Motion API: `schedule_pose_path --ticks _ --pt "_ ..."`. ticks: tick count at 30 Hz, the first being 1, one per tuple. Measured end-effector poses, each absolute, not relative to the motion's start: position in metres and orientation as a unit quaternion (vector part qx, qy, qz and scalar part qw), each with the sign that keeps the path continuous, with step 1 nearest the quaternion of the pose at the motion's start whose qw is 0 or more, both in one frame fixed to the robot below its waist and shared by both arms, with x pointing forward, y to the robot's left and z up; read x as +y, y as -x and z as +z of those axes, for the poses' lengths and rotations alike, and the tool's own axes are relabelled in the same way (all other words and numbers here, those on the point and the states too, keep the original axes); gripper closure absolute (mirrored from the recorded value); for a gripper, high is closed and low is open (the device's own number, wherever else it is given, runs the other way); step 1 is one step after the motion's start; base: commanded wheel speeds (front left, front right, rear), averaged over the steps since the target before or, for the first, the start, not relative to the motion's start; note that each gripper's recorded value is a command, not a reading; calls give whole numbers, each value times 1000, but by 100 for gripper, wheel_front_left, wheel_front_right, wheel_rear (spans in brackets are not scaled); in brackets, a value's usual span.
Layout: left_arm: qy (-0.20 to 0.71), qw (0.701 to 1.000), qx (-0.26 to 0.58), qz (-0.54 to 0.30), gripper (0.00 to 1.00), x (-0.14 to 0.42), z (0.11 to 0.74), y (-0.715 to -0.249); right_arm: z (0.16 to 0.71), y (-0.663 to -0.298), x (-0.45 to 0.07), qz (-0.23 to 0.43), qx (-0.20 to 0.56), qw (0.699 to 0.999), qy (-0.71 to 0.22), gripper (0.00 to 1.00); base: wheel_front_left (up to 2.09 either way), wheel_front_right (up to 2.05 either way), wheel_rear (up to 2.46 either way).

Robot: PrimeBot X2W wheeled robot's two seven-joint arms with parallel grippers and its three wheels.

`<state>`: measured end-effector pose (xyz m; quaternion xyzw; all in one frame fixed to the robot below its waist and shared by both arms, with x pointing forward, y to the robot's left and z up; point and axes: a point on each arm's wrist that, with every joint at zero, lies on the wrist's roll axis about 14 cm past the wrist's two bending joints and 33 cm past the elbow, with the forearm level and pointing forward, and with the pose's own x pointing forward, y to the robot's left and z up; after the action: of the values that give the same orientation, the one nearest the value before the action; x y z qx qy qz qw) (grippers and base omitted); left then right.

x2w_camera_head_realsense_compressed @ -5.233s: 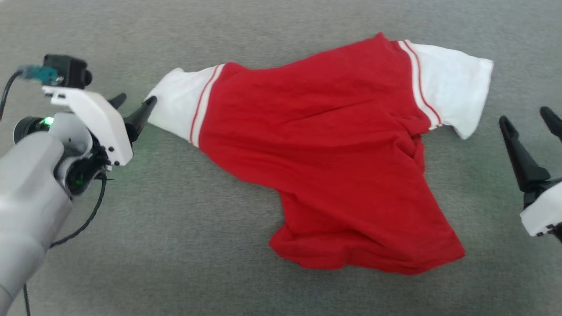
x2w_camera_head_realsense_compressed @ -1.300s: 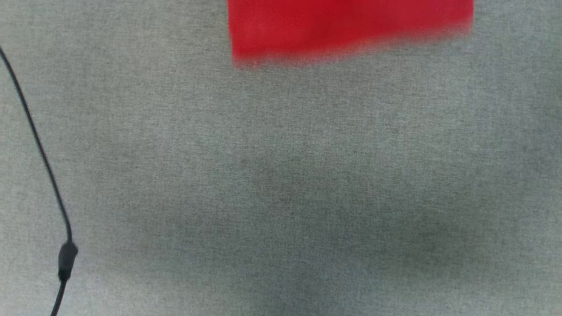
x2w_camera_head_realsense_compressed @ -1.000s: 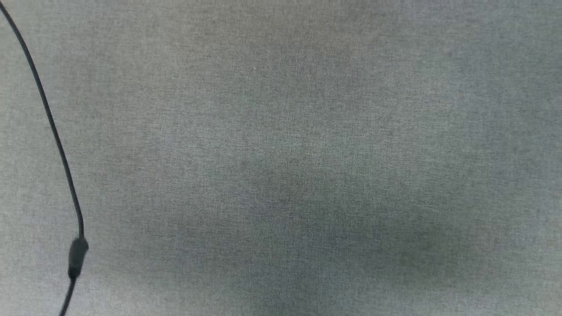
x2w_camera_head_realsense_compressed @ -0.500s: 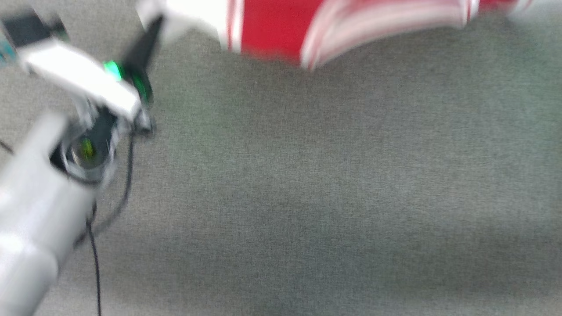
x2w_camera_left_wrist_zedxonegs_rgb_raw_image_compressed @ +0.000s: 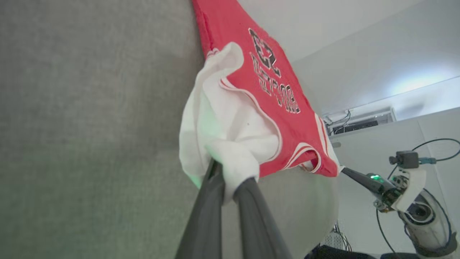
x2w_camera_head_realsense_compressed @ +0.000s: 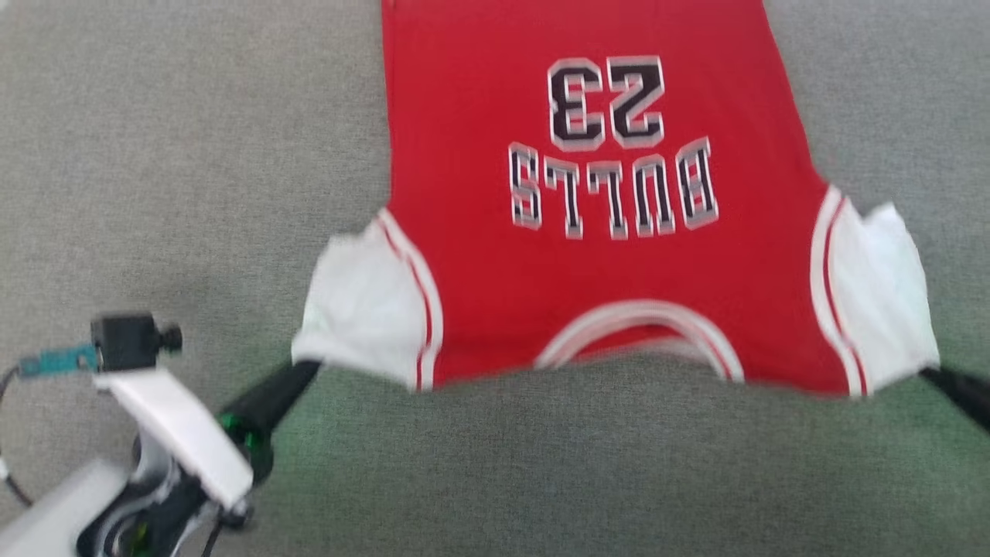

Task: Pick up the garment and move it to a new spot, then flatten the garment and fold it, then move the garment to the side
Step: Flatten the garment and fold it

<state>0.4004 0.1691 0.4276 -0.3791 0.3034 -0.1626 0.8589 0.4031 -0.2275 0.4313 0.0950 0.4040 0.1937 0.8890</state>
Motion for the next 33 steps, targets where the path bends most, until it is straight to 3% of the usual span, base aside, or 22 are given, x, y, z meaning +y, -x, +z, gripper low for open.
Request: schedule_pose_path --ticks 12,16,26,33 --pt "357 849 354 -163 100 179 423 -331 429 -330 -215 193 465 856 -118 100 0 0 0" --pt "353 851 352 -163 100 178 420 -326 434 -328 -215 184 460 860 -117 100 0 0 0" --pt "385 823 394 -135 100 161 382 -322 394 -331 -201 190 519 830 -76 100 0 0 0" --pt "385 825 400 -107 100 166 364 -322 364 -329 -202 179 542 819 -52 100 0 0 0"
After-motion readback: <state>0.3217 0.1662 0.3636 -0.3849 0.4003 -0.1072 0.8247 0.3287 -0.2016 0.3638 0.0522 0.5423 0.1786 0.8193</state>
